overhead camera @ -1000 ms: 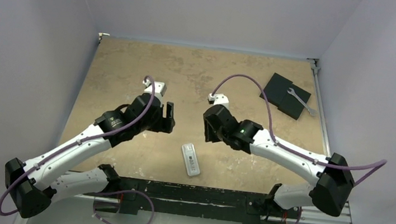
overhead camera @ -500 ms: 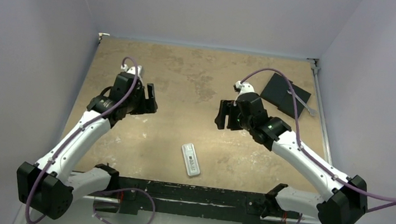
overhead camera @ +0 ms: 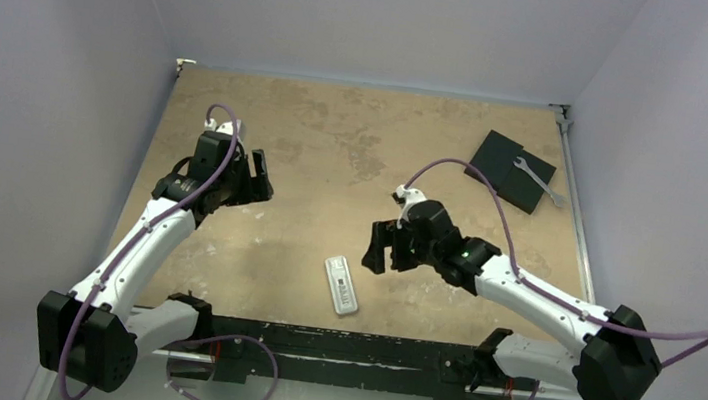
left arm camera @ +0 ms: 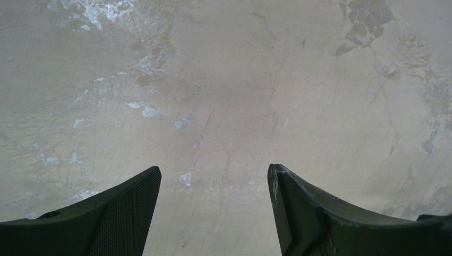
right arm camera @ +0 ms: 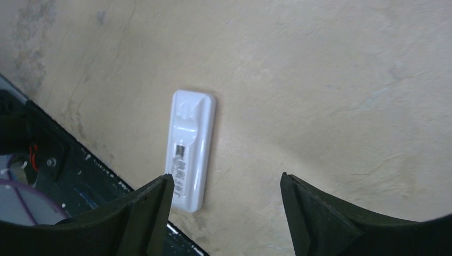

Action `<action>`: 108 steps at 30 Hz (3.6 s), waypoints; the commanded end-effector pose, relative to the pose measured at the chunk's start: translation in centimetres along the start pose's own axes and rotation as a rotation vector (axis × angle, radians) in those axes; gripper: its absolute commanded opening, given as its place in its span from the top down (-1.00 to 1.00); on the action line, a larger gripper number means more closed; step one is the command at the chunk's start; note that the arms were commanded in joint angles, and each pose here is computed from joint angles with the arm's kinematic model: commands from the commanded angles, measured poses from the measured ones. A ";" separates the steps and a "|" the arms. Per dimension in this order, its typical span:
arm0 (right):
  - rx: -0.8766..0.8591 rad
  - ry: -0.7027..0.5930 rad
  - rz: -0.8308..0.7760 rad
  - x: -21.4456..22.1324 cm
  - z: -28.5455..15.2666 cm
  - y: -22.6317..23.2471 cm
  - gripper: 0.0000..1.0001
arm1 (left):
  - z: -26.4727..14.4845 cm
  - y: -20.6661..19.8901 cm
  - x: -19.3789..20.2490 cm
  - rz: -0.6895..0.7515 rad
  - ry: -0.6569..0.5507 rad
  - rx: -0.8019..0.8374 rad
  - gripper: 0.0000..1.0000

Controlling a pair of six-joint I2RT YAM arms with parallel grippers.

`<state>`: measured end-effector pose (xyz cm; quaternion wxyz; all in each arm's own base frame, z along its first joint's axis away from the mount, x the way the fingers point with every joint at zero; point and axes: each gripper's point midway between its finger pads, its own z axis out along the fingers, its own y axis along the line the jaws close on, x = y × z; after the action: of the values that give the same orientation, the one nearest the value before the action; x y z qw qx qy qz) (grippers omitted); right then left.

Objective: Load the batteries into the remote control

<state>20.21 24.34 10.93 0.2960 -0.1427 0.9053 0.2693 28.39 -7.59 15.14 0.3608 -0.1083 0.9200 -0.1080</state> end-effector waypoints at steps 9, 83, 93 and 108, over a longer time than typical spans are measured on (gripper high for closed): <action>-0.041 0.078 -0.044 5.0 3.6 5.7 -0.66 | -0.2 -0.2 -1.1 0.005 -0.052 0.020 -0.48; -0.197 0.042 -0.088 3.1 0.4 8.3 1.00 | -2.3 -9.8 6.3 -0.031 0.265 0.697 -0.58; -0.546 -0.007 0.037 0.6 -2.8 11.2 1.00 | -5.2 -12.4 6.5 -0.106 0.265 0.929 -0.66; -0.881 -0.091 0.238 -2.3 -6.0 15.1 1.00 | -8.1 -14.3 5.1 -0.153 0.219 1.083 -0.71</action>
<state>13.17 32.60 18.25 0.2030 -0.1460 0.7649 0.5937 21.28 -21.19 19.55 0.2434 0.0188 0.7823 -0.5731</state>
